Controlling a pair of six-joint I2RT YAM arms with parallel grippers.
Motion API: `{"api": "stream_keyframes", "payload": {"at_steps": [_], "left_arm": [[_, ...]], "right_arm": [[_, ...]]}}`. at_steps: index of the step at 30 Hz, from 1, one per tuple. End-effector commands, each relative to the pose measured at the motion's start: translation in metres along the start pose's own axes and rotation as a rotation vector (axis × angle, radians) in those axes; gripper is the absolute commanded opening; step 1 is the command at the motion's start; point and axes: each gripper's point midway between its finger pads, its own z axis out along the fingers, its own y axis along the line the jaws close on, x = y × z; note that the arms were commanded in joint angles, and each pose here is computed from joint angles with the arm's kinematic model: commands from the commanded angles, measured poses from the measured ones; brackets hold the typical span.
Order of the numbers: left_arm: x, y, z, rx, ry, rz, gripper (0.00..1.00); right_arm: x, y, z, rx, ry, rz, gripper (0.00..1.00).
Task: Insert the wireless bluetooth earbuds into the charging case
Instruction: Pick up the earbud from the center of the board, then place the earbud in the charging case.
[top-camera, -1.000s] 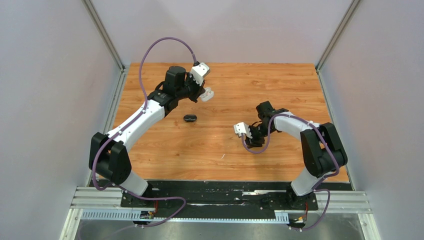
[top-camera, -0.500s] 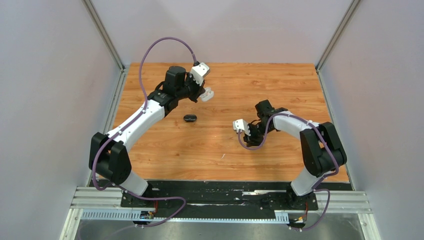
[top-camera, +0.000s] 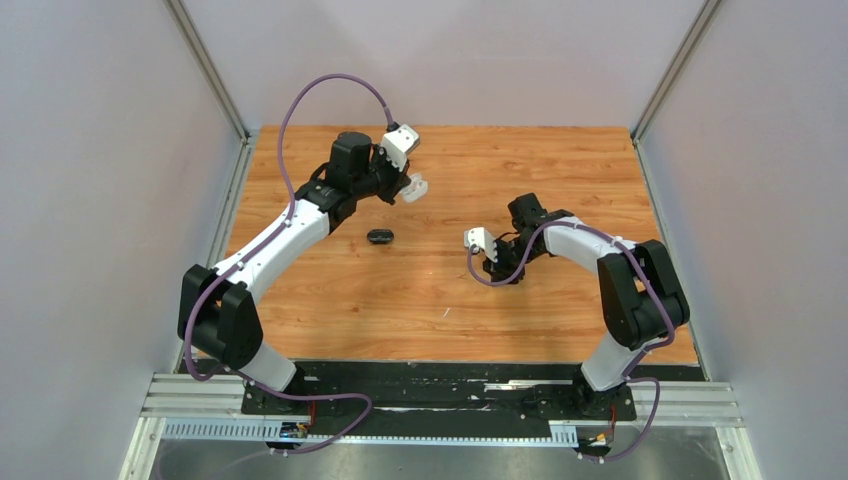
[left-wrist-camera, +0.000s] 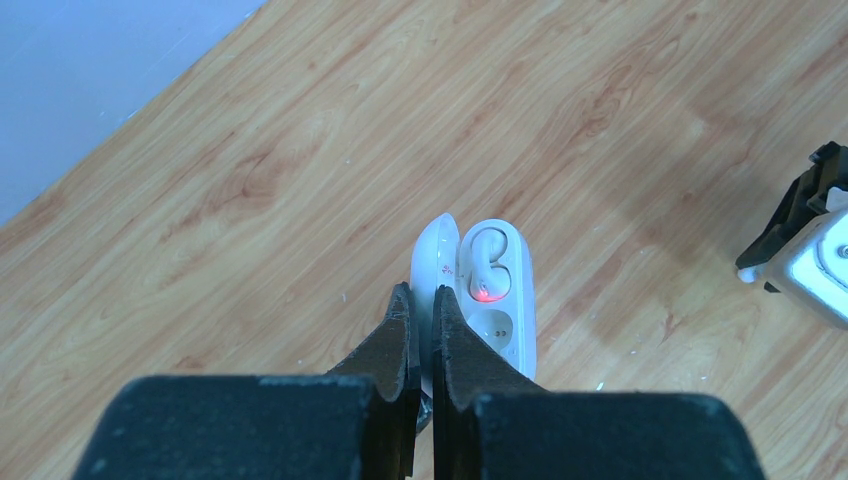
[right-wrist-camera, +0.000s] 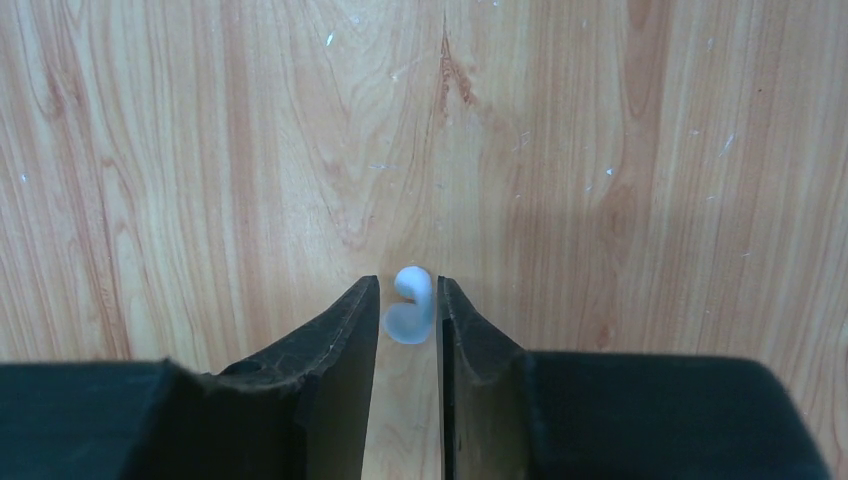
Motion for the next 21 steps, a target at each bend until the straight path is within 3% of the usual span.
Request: {"api": "stream_keyframes", "payload": {"at_steps": [1,11,21], "left_arm": [[-0.02,0.003,-0.005,-0.008,-0.064,0.003,0.0],[-0.018,0.001,-0.005,0.002,-0.057,0.015,0.0],[-0.03,-0.026,0.012,0.196,-0.139,0.117,0.0]], "right_arm": [[-0.009,-0.008,-0.002,0.014,-0.012,0.01,0.23],[-0.028,-0.012,-0.025,0.027,-0.032,0.021,0.0],[-0.174,-0.023,-0.14,0.072,-0.397,-0.235,0.0]]}}
